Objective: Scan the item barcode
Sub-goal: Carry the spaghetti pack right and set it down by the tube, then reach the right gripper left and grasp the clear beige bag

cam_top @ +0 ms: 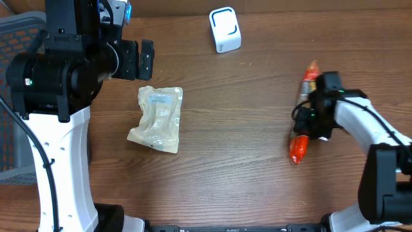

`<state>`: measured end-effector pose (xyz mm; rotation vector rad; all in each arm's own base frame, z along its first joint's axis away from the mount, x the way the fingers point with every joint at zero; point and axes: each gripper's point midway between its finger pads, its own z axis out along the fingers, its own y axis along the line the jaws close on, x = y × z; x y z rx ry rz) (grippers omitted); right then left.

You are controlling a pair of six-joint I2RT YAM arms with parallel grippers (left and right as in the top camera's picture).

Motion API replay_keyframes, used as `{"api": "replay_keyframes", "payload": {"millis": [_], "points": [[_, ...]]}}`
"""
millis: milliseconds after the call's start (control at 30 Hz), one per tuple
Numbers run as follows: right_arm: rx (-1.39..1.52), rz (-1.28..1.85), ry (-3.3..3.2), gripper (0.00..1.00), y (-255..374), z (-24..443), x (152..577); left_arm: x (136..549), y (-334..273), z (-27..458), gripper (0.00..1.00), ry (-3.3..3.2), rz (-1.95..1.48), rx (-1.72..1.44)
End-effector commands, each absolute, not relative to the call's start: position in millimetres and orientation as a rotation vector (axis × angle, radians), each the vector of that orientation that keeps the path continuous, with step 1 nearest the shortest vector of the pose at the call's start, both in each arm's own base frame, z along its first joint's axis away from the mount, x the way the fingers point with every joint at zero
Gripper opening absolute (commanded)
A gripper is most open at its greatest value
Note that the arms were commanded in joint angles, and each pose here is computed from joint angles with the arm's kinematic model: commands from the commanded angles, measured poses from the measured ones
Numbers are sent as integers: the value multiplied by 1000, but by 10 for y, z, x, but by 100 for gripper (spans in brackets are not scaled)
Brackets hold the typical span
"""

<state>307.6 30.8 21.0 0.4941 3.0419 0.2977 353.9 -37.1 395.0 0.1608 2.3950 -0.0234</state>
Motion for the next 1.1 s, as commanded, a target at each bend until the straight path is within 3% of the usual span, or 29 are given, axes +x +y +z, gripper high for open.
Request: {"api": "replay_keyframes", "payload": {"millis": [0, 67, 133, 233, 267, 300, 433, 633, 800, 933, 1067], "points": [[707, 251, 2950, 18, -105, 245, 3109, 3557, -375, 3943, 100, 2397, -25, 154], [823, 253, 2919, 21, -242, 245, 3102, 3557, -375, 3943, 99, 2397, -25, 154], [907, 274, 2887, 33, -342, 252, 3104, 3557, -375, 3943, 100, 2397, -25, 154], [947, 322, 2868, 83, -394, 271, 3110, 3557, -375, 3943, 100, 2397, -25, 154], [959, 325, 2866, 96, -414, 289, 3107, 3557, -375, 3943, 100, 2397, -25, 154], [957, 324, 2869, 100, -432, 318, 3112, 3557, -375, 3943, 100, 2397, -25, 154], [903, 317, 2879, 100, -512, 674, 3228, 3557, -375, 3943, 100, 2397, -25, 154], [812, 325, 2793, 100, -493, 1640, 3579, 3557, -375, 3943, 100, 2397, -25, 154], [514, 695, 2648, 100, 250, 2165, 4007, 3557, -375, 3943, 100, 2397, -25, 154], [238, 931, 2578, 100, 1018, 2203, 4204, 3557, -375, 3943, 100, 2397, -25, 154], [92, 1043, 2642, 100, 1943, 1830, 4202, 3557, -375, 3943, 100, 2397, -25, 154]]}}
